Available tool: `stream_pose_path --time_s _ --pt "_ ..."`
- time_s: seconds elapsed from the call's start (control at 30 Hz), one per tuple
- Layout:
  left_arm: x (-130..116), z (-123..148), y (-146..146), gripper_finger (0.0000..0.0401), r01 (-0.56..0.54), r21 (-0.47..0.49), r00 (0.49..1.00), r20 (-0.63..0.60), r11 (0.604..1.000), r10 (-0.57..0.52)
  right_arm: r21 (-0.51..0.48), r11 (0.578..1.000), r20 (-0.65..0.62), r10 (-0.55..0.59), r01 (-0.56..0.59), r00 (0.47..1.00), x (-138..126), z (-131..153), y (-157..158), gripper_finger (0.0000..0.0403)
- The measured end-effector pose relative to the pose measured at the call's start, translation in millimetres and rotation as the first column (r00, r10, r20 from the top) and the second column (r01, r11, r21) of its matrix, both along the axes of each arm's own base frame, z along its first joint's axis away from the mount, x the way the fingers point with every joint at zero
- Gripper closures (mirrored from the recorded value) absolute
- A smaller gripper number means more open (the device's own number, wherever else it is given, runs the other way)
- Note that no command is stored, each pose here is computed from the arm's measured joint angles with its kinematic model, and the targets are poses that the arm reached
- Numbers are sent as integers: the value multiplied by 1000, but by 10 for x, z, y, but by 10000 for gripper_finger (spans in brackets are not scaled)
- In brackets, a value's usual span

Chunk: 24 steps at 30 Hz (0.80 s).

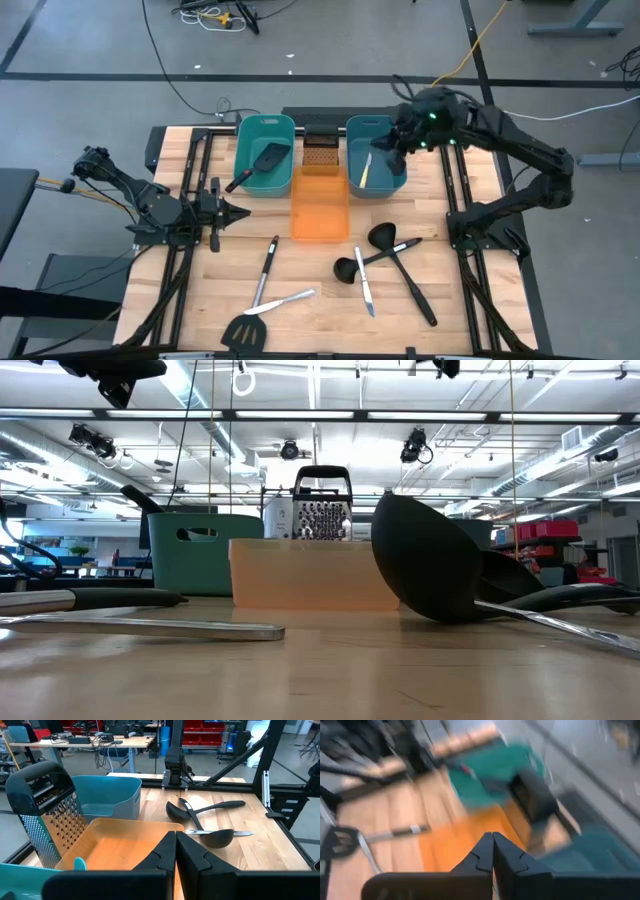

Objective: Pick & Place Kitchen Items
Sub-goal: Put the left black ladle into the orange bin

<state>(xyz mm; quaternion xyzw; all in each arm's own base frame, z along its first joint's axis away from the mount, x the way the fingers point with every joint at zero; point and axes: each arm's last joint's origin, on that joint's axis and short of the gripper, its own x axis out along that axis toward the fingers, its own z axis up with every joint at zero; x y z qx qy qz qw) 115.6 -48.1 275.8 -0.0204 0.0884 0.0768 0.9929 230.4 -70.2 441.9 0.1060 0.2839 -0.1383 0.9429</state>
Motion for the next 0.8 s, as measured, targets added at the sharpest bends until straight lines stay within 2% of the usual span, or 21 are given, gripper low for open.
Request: stream_pose_path --time_s 0.07,0.2,0.4,0.63,0.73,0.8 --pt "0 0 0 385 -1 0 1000 0 1000 1 -51 998 101 47 -42 994 -42 -22 86 396" --pt "0 0 0 385 -1 1 1000 0 1000 1 -134 981 219 166 -139 962 -201 -180 299 398" --pt "0 0 0 385 -2 -1 1000 0 1000 2 -228 943 404 320 -244 857 -410 -538 650 399" --pt "0 -1 1 385 -3 -4 1000 0 1000 3 -253 926 396 364 -281 843 -510 -1174 956 399" --pt "-1 -1 1 385 -3 -4 1000 0 1000 3 -268 909 421 408 -318 810 -579 -1450 1090 399" --pt "0 -2 1 385 -3 -3 1000 -2 1000 3 -267 915 470 398 -303 788 -654 -1602 1138 400"
